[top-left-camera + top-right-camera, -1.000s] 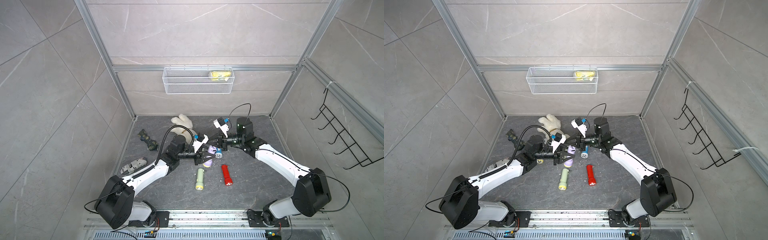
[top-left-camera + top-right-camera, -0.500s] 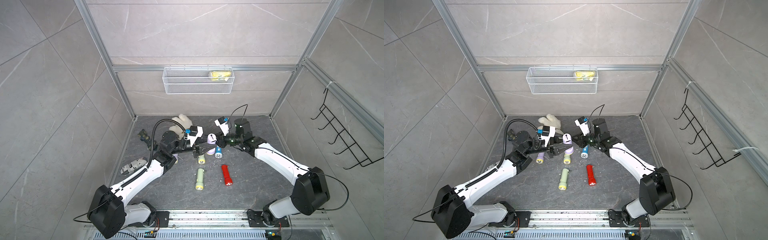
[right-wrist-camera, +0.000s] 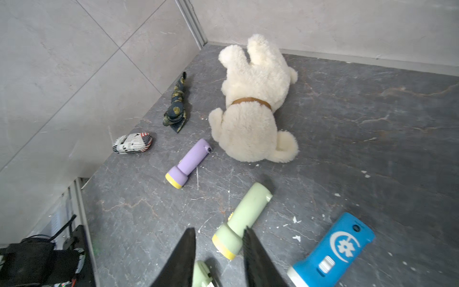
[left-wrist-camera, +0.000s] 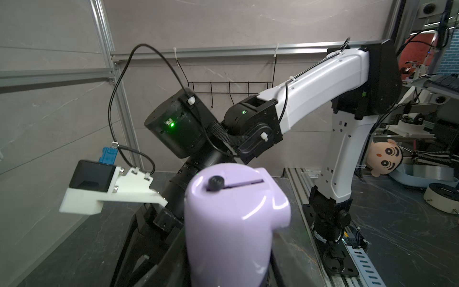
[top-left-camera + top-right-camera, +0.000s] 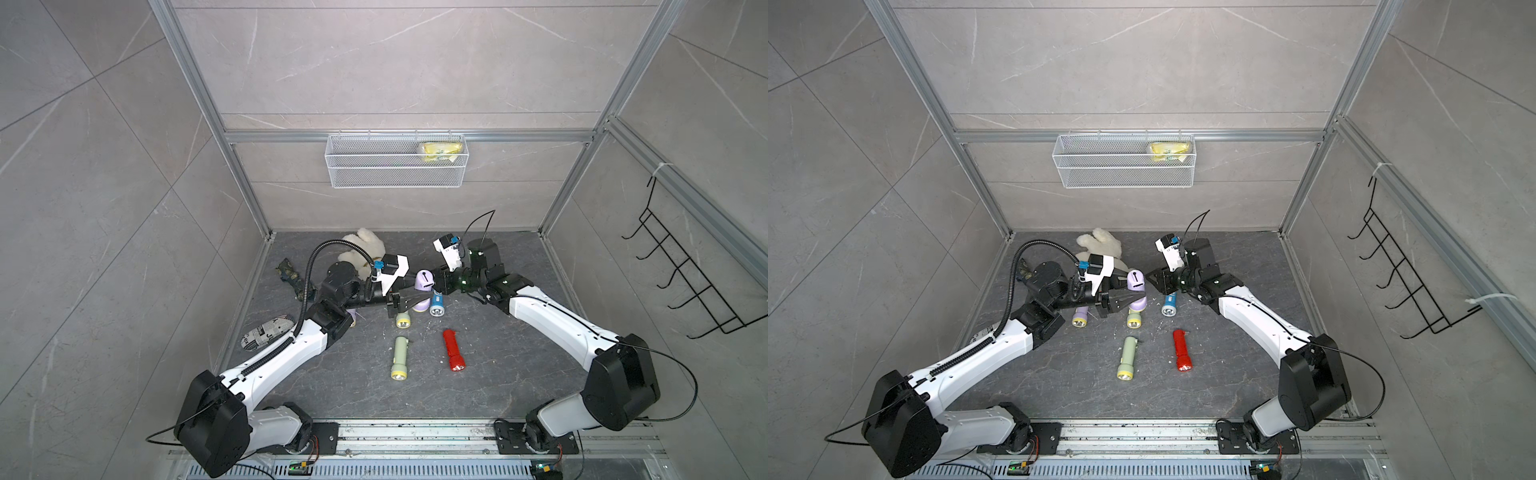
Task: Close the plug at the bottom of the flashlight
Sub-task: Place the flashlight at the center of the board.
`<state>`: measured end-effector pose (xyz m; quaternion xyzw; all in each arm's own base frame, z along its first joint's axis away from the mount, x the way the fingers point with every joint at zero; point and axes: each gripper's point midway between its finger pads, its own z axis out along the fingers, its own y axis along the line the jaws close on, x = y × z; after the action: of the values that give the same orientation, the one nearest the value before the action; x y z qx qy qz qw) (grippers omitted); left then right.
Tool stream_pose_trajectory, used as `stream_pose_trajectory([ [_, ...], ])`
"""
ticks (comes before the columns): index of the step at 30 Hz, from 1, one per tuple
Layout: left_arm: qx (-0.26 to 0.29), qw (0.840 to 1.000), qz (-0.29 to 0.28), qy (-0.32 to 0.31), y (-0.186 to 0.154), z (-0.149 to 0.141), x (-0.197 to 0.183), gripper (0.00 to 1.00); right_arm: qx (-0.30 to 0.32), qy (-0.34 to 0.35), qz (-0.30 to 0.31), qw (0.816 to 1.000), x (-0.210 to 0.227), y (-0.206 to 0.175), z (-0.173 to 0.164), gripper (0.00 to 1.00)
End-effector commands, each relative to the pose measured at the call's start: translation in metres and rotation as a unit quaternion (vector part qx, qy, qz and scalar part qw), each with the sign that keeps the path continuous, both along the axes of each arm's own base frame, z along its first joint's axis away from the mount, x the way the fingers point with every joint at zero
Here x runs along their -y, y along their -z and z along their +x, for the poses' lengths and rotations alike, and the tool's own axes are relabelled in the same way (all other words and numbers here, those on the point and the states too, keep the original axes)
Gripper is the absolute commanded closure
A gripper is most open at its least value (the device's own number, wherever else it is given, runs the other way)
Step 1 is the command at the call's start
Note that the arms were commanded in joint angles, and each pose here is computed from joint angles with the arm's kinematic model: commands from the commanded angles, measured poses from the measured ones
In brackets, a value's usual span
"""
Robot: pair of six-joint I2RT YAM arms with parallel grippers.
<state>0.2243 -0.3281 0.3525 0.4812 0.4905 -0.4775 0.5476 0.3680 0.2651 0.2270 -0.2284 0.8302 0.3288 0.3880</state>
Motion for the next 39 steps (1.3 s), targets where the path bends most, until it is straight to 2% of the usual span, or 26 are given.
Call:
stream_pose_trajectory([
  [1, 0.01, 0.997, 0.036, -0.06, 0.02, 0.014, -0.009, 1.0, -0.005, 0.059, -0.033, 0.998, 0.022, 0.008, 0.004, 0.55],
  [6, -0.065, 0.983, 0.094, -0.147, 0.077, 0.031, -0.028, 1.0, -0.01, 0.091, -0.058, 0.994, 0.034, 0.019, 0.007, 0.36],
  [8, -0.122, 0.963, 0.121, -0.209, 0.1, 0.042, -0.044, 1.0, -0.013, 0.108, -0.066, 0.992, 0.04, 0.023, 0.009, 0.25],
  [10, -0.181, 0.933, 0.149, -0.273, 0.122, 0.05, -0.064, 1.0, -0.016, 0.124, -0.076, 0.989, 0.046, 0.026, 0.011, 0.13],
  [11, -0.211, 0.916, 0.161, -0.301, 0.132, 0.051, -0.075, 1.0, -0.016, 0.135, -0.08, 0.988, 0.049, 0.027, 0.012, 0.01],
  [12, -0.233, 0.903, 0.171, -0.318, 0.142, 0.05, -0.083, 1.0, -0.015, 0.142, -0.083, 0.986, 0.052, 0.027, 0.013, 0.0],
  [14, -0.288, 0.863, 0.196, -0.366, 0.161, 0.045, -0.104, 1.0, -0.009, 0.162, -0.086, 0.983, 0.059, 0.026, 0.016, 0.0],
  [19, -0.354, 0.775, 0.262, -0.453, 0.197, 0.026, -0.154, 1.0, -0.005, 0.206, -0.082, 0.975, 0.076, 0.023, 0.024, 0.0],
  [23, -0.386, 0.729, 0.303, -0.478, 0.22, 0.011, -0.174, 1.0, -0.007, 0.223, -0.078, 0.972, 0.09, 0.021, 0.027, 0.0],
  [29, -0.418, 0.688, 0.344, -0.483, 0.259, 0.004, -0.18, 1.0, -0.018, 0.213, -0.062, 0.975, 0.093, 0.022, 0.025, 0.0],
  [32, -0.441, 0.663, 0.36, -0.486, 0.277, 0.005, -0.18, 1.0, -0.02, 0.215, -0.063, 0.974, 0.096, 0.023, 0.026, 0.0],
  [35, -0.452, 0.659, 0.373, -0.472, 0.288, 0.006, -0.173, 1.0, -0.022, 0.211, -0.064, 0.975, 0.095, 0.025, 0.025, 0.0],
  [39, -0.451, 0.665, 0.365, -0.471, 0.297, 0.011, -0.17, 1.0, -0.023, 0.205, -0.063, 0.976, 0.093, 0.027, 0.025, 0.0],
])
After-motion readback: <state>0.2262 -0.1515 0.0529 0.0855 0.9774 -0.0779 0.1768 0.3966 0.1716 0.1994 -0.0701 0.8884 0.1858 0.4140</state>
